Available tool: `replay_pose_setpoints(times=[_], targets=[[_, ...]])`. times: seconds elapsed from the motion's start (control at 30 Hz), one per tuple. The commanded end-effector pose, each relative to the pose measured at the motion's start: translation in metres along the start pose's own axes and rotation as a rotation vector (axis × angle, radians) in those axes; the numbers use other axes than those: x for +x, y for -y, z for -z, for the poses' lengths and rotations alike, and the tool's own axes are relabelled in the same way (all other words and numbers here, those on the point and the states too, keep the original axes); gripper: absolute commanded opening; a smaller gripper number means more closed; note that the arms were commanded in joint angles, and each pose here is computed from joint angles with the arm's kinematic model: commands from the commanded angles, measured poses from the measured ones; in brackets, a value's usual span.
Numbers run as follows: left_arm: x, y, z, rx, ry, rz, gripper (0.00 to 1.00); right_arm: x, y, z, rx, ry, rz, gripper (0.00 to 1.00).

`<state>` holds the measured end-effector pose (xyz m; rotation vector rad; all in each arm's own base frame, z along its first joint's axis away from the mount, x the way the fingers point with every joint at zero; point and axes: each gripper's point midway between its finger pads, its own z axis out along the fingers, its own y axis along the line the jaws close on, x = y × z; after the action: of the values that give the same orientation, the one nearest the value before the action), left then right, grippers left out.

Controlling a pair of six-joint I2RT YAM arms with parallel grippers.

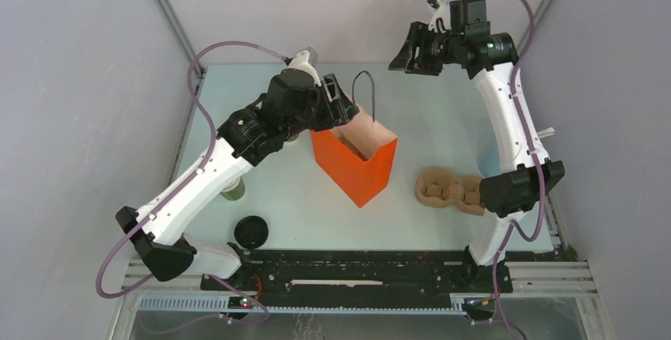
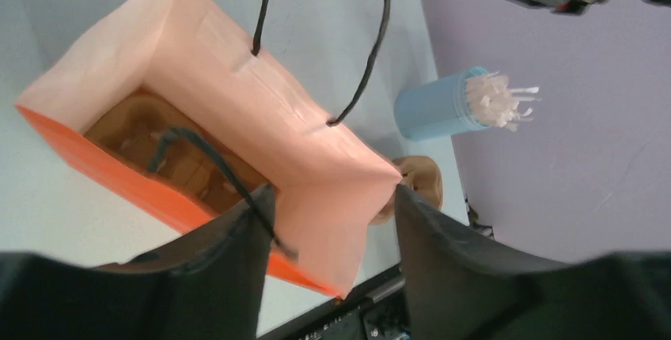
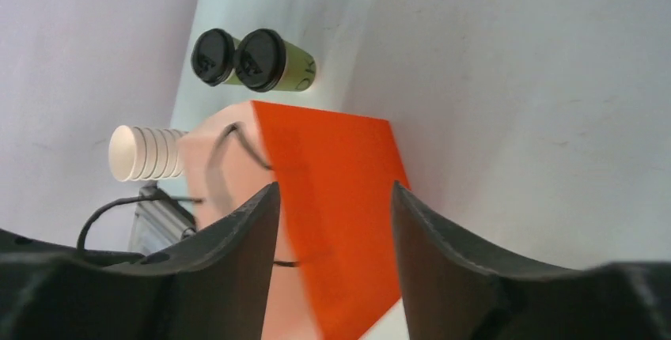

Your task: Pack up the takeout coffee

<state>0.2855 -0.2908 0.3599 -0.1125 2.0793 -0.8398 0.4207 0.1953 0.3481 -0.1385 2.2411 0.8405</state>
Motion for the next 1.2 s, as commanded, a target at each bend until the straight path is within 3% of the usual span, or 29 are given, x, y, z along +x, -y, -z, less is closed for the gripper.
replay_pose_setpoints(times=[0.0,0.1,0.13,0.23,0.4,0.57,0.7,0.9,1.17], targets=[[-0.010,-0.009,0.046,0.009,0.013,-0.152,0.75,-0.005,-0.006,0.040,0.075,0.035,-0.020,0.69],[-0.012,-0.026,0.083,0.011,0.063,-0.180,0.98,0.007,-0.015,0.063,0.101,0.026,-0.034,0.79],[-0.014,-0.032,0.097,0.004,0.084,-0.186,1.00,0.011,-0.017,0.072,0.121,0.026,-0.040,0.82],[-0.017,-0.055,0.135,-0.041,0.123,-0.184,1.00,0.028,-0.034,0.095,0.141,0.019,-0.022,0.97],[-0.026,-0.076,0.189,-0.064,0.204,-0.159,1.00,0.075,-0.089,0.130,0.114,0.000,0.132,0.96],[-0.037,-0.098,0.226,-0.099,0.315,-0.123,1.00,0.155,-0.167,0.133,-0.073,-0.107,0.238,0.95],[-0.031,-0.118,0.227,-0.172,0.323,-0.101,0.99,0.175,-0.194,0.130,-0.072,-0.088,0.277,0.95],[-0.019,-0.115,0.194,-0.226,0.195,-0.150,0.99,0.153,-0.191,0.134,-0.045,-0.008,0.255,0.95],[-0.037,-0.125,0.121,-0.338,0.083,-0.135,1.00,0.108,-0.102,0.154,0.086,0.071,0.193,0.93]])
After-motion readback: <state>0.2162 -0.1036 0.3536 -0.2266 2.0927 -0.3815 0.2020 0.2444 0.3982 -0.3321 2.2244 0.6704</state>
